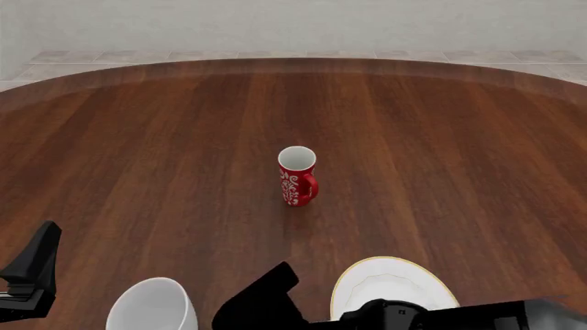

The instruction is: Put the white mug on the plate.

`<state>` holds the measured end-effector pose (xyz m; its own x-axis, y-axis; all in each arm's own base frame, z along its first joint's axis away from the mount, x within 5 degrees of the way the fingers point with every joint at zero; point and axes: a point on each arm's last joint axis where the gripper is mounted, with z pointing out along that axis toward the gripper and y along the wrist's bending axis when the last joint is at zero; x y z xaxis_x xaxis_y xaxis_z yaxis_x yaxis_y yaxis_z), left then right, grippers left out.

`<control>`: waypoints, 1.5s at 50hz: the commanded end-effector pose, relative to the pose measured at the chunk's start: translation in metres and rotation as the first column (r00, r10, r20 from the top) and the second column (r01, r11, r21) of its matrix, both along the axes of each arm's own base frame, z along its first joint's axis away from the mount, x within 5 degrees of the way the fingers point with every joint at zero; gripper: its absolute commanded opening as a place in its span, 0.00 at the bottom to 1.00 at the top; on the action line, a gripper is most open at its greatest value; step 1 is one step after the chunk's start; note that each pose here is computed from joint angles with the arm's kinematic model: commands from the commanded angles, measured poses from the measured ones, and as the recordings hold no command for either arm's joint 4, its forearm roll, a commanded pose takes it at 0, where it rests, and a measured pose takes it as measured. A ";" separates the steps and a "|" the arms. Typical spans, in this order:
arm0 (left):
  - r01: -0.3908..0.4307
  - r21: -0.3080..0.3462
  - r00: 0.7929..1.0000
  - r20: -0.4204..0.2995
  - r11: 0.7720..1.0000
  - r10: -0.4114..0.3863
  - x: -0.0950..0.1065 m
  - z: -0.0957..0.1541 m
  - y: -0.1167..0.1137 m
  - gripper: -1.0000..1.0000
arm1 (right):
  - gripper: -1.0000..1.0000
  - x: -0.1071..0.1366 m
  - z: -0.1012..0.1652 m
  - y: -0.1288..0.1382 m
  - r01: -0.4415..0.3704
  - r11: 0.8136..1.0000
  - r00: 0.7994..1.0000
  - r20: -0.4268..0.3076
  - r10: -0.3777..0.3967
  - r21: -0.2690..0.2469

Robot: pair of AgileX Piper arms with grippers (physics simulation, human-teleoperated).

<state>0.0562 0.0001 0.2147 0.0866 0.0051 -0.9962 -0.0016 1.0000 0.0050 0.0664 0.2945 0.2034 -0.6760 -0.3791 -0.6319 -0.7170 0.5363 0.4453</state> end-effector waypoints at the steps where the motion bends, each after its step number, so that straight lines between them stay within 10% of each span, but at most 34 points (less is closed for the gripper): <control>1: 0.000 0.000 1.000 0.000 1.000 0.000 0.000 0.000 0.000 1.00 | 1.00 -0.001 -0.005 0.006 0.000 1.000 1.000 -0.008 0.000 0.008; 75: 0.000 0.000 1.000 0.000 1.000 0.000 0.000 0.000 0.000 1.00 | 1.00 0.001 -0.040 0.032 0.025 0.999 0.998 -0.050 -0.024 0.022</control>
<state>0.0562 0.0001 0.2147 0.0866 0.0051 -0.9962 -0.0017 1.0000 0.0050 0.0666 0.3229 0.1671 -0.7104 -0.3525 -0.6092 -0.6860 0.5406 0.4871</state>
